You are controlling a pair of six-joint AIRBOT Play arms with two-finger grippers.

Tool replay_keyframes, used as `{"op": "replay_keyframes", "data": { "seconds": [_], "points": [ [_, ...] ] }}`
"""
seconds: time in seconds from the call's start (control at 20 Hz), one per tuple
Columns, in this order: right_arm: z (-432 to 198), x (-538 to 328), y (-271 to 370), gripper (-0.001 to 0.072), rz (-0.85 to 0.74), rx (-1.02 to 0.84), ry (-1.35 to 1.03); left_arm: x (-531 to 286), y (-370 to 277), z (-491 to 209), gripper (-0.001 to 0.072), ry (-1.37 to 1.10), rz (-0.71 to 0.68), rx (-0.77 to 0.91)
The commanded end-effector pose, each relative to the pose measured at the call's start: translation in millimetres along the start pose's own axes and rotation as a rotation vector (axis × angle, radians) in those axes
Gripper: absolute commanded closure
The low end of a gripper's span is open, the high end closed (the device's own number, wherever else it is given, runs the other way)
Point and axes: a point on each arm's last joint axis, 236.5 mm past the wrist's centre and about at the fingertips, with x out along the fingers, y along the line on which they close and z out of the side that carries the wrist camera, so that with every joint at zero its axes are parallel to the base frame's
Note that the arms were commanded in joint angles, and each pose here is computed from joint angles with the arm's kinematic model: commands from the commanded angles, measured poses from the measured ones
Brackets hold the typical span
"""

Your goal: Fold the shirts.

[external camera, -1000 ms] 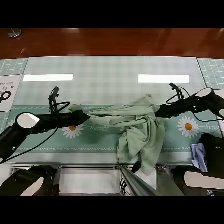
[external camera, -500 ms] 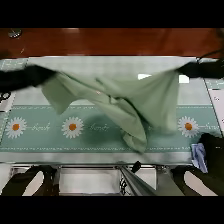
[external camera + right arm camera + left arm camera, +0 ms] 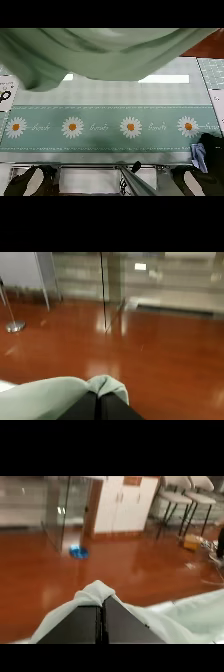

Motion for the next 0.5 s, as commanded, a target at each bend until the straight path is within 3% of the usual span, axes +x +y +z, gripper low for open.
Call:
{"op": "replay_keyframes", "data": {
  "seconds": [0.0, 0.15, 0.25, 0.45],
  "points": [
    [48, -49, 22, 0.0686, -0.049, -0.073, -0.102, -32, -49, 46, 0.0689, -0.124, -0.015, 0.144],
    [75, -86, 15, 0.0685, -0.175, -0.088, -0.166, -50, -72, 55, 0.0689, -0.153, -0.003, 0.217],
    [84, -107, 7, 0.0685, -0.260, -0.102, -0.185, -60, -63, 44, 0.0689, -0.108, 0.085, 0.256],
    [35, -108, -13, 0.0685, -0.335, -0.061, 0.041, -68, -21, -13, 0.0689, 0.140, 0.251, 0.167]
  ]
}}
